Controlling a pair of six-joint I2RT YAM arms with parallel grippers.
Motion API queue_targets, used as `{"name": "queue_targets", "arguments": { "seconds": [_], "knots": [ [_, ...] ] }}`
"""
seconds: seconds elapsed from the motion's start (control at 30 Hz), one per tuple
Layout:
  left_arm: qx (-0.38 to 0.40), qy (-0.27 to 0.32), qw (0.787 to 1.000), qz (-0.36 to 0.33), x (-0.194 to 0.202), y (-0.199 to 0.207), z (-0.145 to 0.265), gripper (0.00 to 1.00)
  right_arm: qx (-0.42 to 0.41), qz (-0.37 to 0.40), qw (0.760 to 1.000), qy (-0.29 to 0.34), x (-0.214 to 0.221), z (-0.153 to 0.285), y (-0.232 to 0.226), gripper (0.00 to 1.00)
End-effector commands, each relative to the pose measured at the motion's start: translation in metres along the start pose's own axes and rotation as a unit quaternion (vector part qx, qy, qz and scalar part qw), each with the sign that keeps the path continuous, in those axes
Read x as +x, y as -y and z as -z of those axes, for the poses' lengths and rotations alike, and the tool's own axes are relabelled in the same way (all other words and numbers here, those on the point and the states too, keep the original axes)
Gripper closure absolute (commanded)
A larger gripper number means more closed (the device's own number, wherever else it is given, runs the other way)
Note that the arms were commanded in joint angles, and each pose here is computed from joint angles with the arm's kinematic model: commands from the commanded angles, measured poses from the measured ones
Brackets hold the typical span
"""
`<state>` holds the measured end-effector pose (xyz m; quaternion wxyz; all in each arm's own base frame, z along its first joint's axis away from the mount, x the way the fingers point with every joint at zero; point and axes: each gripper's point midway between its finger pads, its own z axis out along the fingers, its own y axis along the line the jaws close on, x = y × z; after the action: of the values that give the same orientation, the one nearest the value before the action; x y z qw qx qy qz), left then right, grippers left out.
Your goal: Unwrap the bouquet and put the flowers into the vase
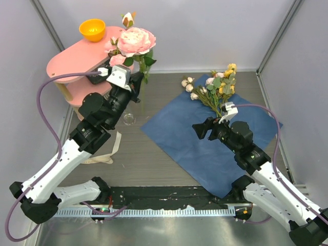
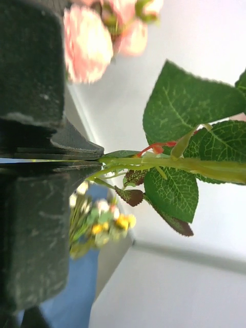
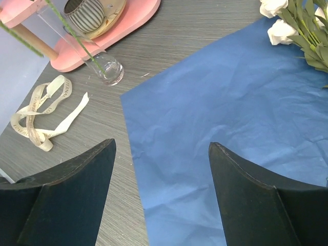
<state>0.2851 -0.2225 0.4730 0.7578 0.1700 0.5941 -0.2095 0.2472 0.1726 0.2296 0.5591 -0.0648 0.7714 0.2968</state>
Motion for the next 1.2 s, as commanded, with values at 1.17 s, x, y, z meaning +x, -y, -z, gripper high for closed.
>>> {"name": "queue_targets", "arguments": {
  "seconds": [1.17],
  "knots": [
    [-0.265,0.129,0.955,-0.032,-0.014,-0.160,-0.001,1.00,-0.002,-0.001,1.000,0.023,-0.023,-0.003,-0.007,0.21]
  ]
}}
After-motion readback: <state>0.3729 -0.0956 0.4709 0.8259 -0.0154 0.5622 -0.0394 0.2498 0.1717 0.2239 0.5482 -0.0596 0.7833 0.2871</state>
